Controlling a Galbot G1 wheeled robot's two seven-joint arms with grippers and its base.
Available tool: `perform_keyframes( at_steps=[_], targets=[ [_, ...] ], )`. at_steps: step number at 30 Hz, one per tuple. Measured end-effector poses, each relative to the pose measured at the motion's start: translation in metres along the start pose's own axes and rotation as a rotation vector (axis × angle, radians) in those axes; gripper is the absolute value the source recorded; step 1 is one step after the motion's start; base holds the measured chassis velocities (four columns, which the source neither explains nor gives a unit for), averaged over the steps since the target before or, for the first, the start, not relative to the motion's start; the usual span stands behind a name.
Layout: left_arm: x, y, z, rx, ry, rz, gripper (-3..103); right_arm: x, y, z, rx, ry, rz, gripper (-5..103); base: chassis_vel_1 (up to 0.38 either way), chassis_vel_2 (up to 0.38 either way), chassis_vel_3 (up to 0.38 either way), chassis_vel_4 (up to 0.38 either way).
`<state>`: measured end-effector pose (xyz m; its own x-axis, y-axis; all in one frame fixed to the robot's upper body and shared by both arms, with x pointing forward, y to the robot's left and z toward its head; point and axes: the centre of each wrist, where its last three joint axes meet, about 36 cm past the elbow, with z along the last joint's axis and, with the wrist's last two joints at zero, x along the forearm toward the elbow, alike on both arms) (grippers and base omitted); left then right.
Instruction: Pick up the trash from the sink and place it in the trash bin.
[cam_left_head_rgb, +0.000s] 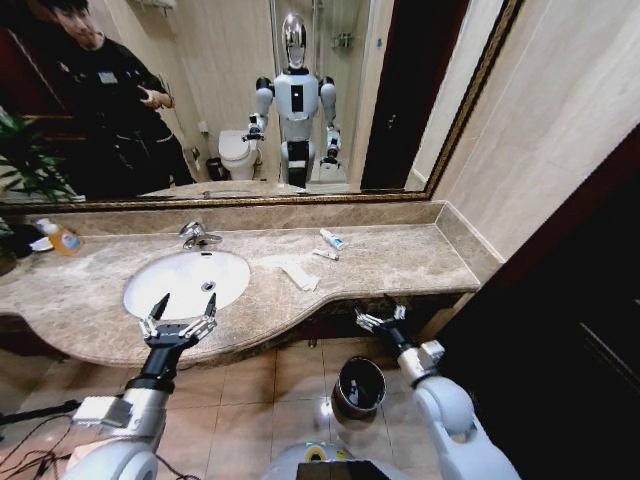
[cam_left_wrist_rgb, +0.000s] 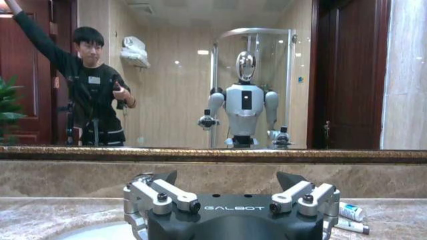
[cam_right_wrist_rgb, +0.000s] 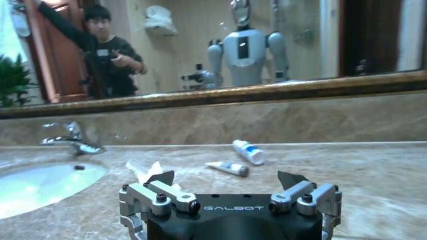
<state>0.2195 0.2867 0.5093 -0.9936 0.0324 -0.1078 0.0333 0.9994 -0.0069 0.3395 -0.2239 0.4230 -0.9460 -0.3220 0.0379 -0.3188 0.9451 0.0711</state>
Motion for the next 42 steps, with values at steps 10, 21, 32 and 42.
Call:
perform_keyframes(
  at_steps=[10, 21, 32, 42],
  targets=[
    [0.0, 0.0, 0.0, 0.0, 0.0, 0.0, 100, -0.084, 0.001, -0.002, 0.028, 0.046, -0.111, 100, 0.0, 0.0, 0.0, 0.0],
    [0.0, 0.0, 0.0, 0.0, 0.0, 0.0, 100, -0.149, 0.017, 0.01, -0.078, 0.187, -0.176, 100, 0.0, 0.0, 0.0, 0.0],
    [0.0, 0.0, 0.0, 0.0, 0.0, 0.0, 100, -0.156, 0.012, 0.022, -0.116, 0.231, -0.155, 99, 0.0, 0.0, 0.0, 0.0],
    [0.0, 0.0, 0.0, 0.0, 0.0, 0.0, 100, -0.156, 0.016, 0.023, -0.124, 0.224, -0.175, 65, 0.0, 0.0, 0.0, 0.0]
  ],
)
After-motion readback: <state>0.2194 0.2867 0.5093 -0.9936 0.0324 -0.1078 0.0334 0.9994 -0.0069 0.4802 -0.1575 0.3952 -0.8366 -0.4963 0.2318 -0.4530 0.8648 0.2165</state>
